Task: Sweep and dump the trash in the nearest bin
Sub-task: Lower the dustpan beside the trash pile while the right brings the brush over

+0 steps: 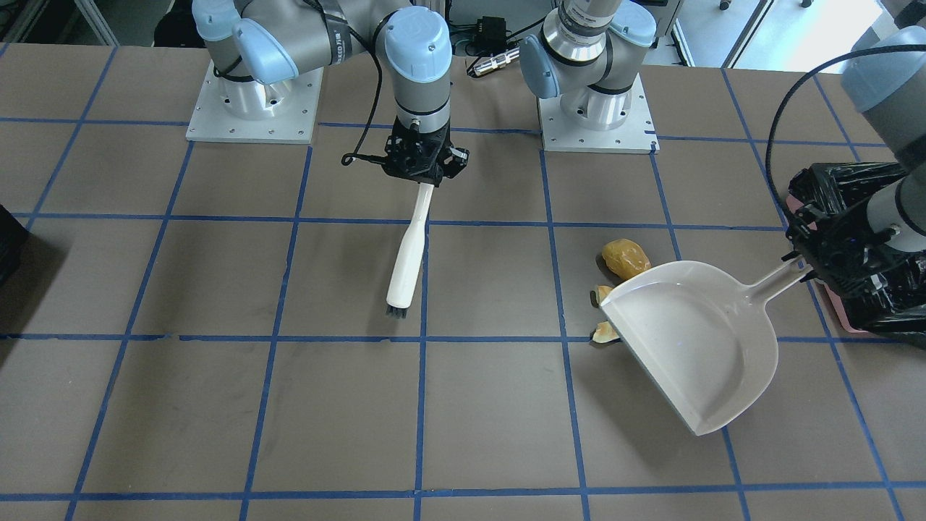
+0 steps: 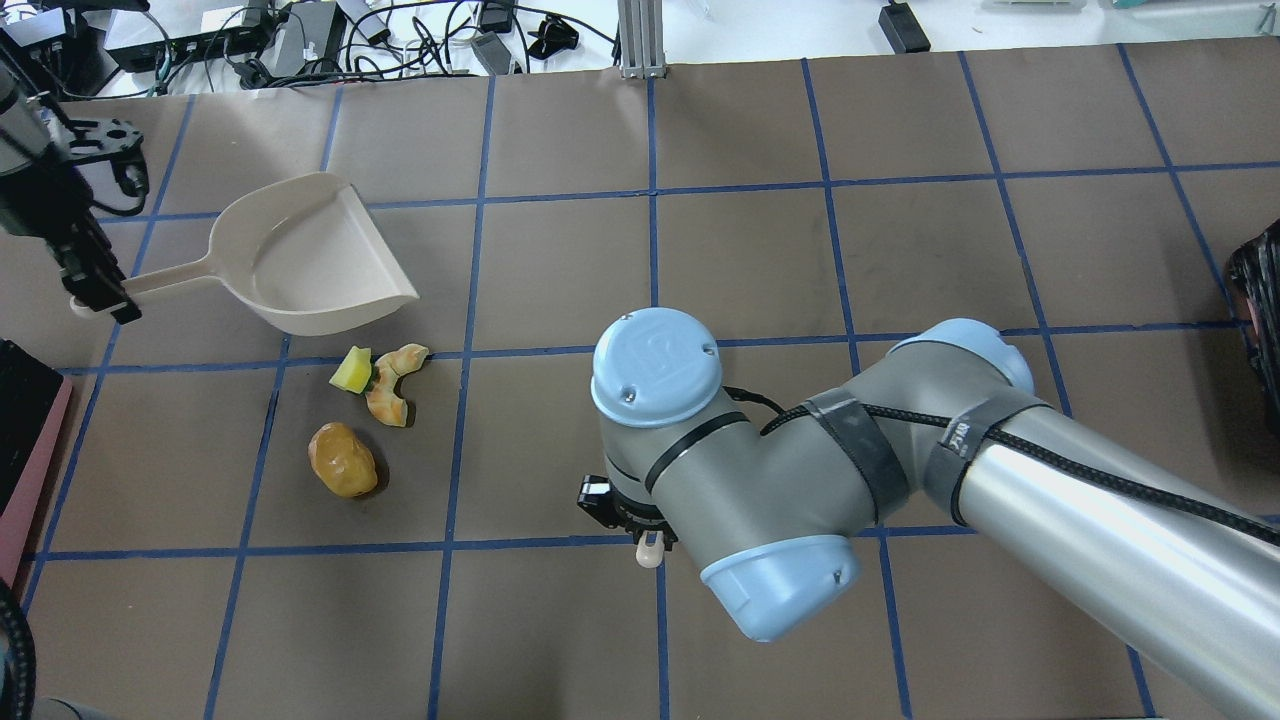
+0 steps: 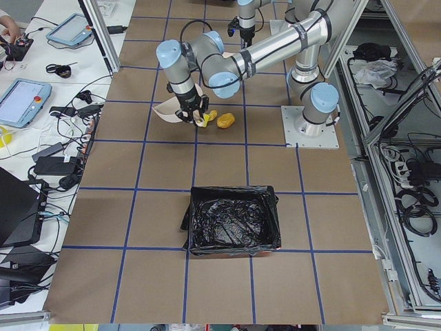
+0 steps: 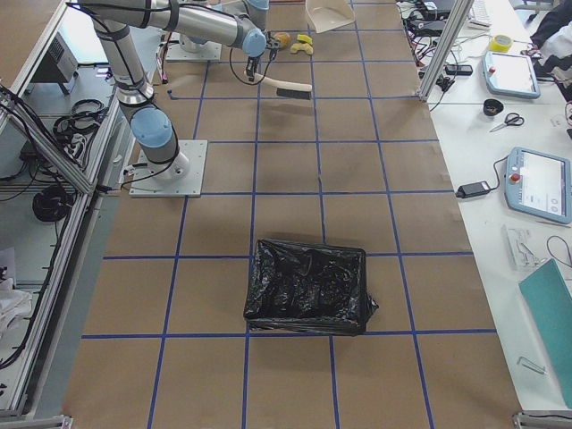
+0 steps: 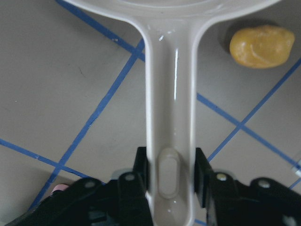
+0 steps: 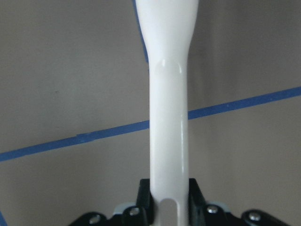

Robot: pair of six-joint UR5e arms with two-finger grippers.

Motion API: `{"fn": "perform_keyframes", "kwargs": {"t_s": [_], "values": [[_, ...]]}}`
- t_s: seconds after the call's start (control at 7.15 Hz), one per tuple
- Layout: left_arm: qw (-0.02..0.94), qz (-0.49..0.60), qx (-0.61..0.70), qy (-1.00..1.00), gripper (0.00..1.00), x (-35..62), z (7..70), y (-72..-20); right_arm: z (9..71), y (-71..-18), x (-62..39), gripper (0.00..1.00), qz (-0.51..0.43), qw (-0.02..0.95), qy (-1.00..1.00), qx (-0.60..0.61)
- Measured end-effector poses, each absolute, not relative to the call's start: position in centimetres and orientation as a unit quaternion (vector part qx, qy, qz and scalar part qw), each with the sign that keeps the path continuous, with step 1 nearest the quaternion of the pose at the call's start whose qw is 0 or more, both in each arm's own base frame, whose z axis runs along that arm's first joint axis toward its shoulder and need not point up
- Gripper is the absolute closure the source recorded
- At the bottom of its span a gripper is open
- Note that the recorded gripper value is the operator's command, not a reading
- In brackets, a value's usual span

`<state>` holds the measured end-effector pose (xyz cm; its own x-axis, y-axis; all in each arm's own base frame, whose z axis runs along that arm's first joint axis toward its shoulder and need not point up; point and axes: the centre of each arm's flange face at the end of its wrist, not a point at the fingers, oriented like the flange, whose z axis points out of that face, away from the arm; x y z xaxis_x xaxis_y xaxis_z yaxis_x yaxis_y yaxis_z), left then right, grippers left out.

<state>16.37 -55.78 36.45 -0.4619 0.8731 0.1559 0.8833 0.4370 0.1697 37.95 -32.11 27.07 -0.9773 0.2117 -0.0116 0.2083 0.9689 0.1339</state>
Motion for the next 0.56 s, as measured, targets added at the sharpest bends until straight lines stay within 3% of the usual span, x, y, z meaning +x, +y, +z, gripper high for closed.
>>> {"fn": "perform_keyframes", "kwargs": {"t_s": [0.56], "values": [[-0.035, -0.096, -0.681, -0.725, 1.0, 26.3, 32.2, -53.7, 27.5, -31.7, 42.3, 1.0, 0.074, 0.031, 0.992, 0.093]]}}
